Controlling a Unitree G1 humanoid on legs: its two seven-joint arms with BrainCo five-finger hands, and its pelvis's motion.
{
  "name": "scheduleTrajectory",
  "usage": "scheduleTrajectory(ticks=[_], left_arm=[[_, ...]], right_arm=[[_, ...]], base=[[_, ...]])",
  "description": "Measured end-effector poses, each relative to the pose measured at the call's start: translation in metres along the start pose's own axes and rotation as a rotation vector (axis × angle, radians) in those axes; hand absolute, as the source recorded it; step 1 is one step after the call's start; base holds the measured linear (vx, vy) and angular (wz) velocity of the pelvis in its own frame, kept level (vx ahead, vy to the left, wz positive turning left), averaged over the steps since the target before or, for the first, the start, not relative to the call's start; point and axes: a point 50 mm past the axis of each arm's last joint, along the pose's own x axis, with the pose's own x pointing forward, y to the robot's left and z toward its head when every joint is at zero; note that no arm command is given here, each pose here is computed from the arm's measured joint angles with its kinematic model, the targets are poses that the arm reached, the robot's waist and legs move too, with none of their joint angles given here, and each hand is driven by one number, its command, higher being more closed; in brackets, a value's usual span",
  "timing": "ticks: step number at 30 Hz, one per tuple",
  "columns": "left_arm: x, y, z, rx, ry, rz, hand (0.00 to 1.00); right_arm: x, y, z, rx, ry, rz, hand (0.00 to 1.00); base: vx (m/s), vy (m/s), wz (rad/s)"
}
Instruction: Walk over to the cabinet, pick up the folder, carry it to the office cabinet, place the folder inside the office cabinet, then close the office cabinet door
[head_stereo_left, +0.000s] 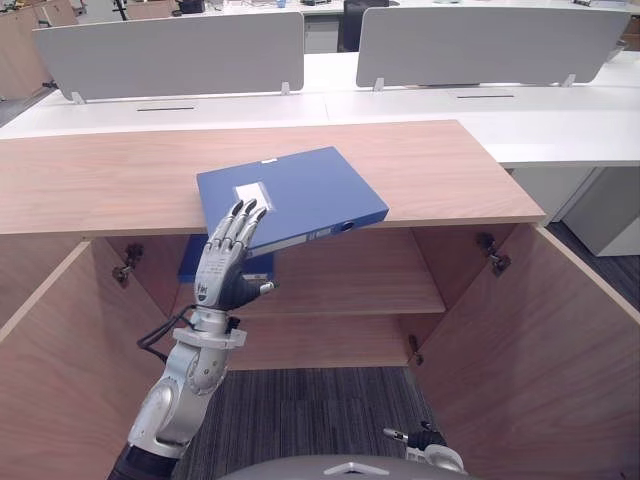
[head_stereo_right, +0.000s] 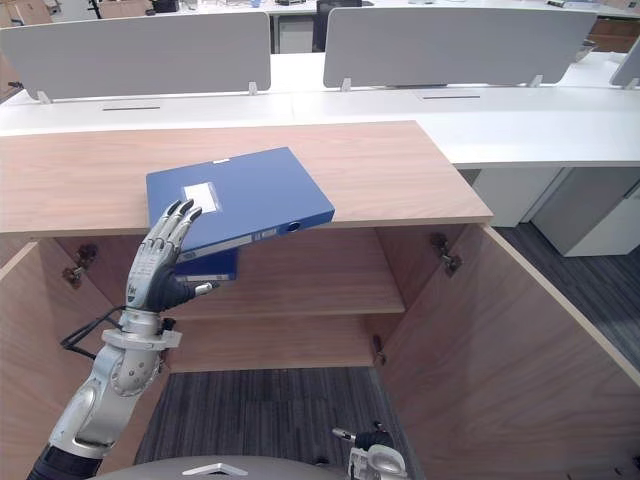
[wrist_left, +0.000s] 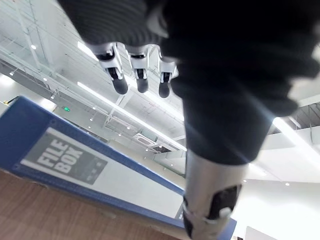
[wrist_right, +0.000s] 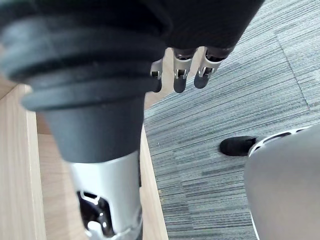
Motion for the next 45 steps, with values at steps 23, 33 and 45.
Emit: scheduleTrajectory(ticks=[23,33,45], left_arm=[[0.013,-0.022,-0.03,0.322,0.079,-0.087,0.0],[0.022,-0.003,-0.048,0.403,0.153,-0.021,1.0],[0.028,0.009,-0.039,0.407,0.088,0.051,1.0]], right_arm=[[0.0,-0.005,-0.003,0.065,0.027,0.005,0.0],[0.0,-0.004,-0.004,0.085,0.033,0.024,0.0],[0.0,-0.005,-0.005,0.088,0.035,0.038,0.0]], base=[[-0.01,-0.005,-0.03],[-0.01,-0.005,0.0],[0.0,0.0,0.0]])
